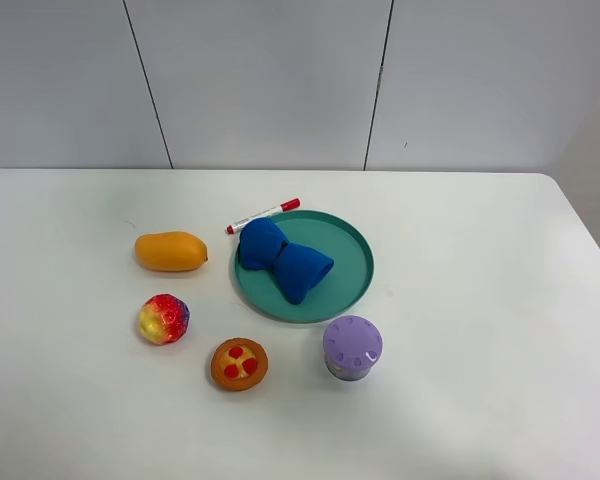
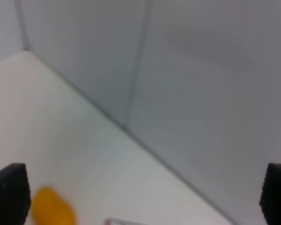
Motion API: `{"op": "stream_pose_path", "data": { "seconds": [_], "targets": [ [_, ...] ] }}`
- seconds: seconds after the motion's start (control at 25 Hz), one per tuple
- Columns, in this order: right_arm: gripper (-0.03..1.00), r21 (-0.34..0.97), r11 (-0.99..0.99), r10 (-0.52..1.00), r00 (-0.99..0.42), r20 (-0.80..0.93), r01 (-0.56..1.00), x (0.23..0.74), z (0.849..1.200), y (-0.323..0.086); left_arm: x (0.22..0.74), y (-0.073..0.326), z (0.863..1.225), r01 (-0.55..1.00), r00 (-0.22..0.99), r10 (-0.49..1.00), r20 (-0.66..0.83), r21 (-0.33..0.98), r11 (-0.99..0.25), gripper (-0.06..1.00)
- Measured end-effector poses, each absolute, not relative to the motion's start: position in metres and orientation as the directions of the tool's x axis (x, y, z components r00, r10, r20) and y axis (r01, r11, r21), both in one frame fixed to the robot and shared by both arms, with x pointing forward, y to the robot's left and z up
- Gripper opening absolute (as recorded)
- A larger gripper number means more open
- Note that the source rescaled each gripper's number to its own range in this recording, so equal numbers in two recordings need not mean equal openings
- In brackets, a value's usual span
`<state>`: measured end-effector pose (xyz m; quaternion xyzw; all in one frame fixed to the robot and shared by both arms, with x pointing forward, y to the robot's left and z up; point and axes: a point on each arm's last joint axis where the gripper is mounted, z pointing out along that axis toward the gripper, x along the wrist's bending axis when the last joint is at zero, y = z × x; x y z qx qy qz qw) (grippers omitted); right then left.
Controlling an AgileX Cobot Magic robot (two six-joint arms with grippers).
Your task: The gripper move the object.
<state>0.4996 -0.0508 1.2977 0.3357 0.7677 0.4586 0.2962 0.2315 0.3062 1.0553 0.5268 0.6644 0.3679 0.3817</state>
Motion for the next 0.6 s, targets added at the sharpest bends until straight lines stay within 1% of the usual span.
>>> {"op": "stream_pose_path", "data": {
  "seconds": [0.16, 0.32, 0.44, 0.6],
  "targets": [
    [1.0, 0.924, 0.328, 0.862, -0.463, -0.208, 0.196, 0.458, 1.344, -0.115, 0.232, 0.306, 1.055, 0.419, -0.154, 0.981, -0.12, 0.891, 0.174, 1.0],
    [1.0, 0.951, 0.284, 0.913, -0.338, -0.228, 0.125, 0.422, 1.377, -0.168, 0.232, 0.306, 1.055, 0.419, -0.154, 0.981, -0.12, 0.891, 0.174, 1.0],
    [1.0, 0.967, 0.243, 0.931, -0.297, -0.211, 0.072, 0.397, 1.392, -0.199, 0.232, 0.306, 1.055, 0.419, -0.154, 0.981, -0.12, 0.891, 0.174, 1.0],
    [1.0, 0.984, 0.181, 0.944, -0.278, -0.176, -0.009, 0.357, 1.41, -0.241, 0.232, 0.306, 1.055, 0.419, -0.154, 0.981, -0.12, 0.891, 0.174, 1.0]
  ]
}}
